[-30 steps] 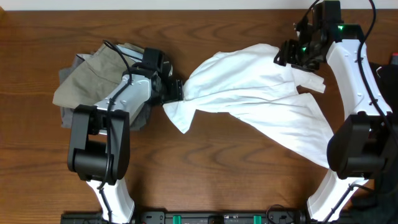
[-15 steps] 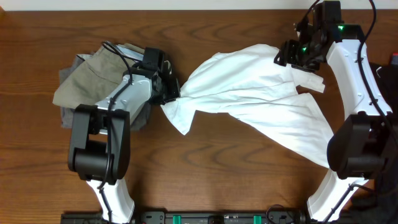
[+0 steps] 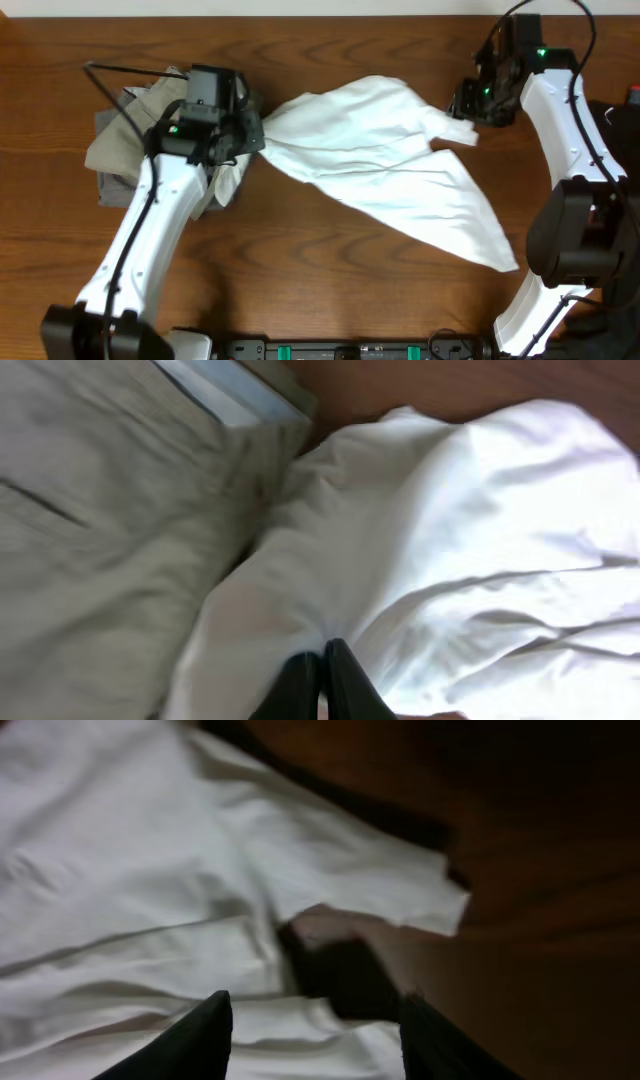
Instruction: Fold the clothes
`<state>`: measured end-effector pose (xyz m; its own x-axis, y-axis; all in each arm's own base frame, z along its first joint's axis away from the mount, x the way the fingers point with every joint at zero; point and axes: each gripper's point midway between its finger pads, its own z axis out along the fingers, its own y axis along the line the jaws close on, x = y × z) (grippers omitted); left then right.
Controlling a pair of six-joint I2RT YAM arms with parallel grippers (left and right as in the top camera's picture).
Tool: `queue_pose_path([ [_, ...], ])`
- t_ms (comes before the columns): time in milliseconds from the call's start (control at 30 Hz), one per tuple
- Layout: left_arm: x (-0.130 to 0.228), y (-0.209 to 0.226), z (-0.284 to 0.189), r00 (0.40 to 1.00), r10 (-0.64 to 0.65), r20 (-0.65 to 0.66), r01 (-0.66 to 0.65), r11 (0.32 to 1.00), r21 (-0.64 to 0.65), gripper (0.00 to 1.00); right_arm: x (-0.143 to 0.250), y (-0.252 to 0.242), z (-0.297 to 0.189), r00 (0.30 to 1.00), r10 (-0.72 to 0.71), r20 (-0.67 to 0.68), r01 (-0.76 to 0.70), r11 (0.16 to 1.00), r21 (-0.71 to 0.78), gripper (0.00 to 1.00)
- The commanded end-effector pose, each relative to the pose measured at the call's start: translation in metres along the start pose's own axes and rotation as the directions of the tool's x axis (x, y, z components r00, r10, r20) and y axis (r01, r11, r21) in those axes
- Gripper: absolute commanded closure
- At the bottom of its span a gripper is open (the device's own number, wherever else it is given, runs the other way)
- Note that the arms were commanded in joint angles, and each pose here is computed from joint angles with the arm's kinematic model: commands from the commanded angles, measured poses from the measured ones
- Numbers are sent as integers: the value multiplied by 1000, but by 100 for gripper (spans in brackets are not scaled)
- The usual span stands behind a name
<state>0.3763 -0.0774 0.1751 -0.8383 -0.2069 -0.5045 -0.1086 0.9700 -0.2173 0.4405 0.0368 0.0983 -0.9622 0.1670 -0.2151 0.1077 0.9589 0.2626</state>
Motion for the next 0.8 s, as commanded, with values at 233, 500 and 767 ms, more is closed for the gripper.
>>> queue_pose_path([
  [233, -6, 10, -11, 999, 28, 31, -26, 998, -60, 94, 57, 47, 64, 986, -140, -93, 111, 958, -265, 46],
  [500, -6, 10, -11, 999, 28, 32, -26, 998, -60, 94, 57, 61, 79, 968, -251, -29, 238, 944, -230, 50],
  [767, -6, 10, -11, 999, 28, 32, -26, 998, -60, 94, 51, 59, 85, 959, -285, 0, 282, 949, -141, 52],
])
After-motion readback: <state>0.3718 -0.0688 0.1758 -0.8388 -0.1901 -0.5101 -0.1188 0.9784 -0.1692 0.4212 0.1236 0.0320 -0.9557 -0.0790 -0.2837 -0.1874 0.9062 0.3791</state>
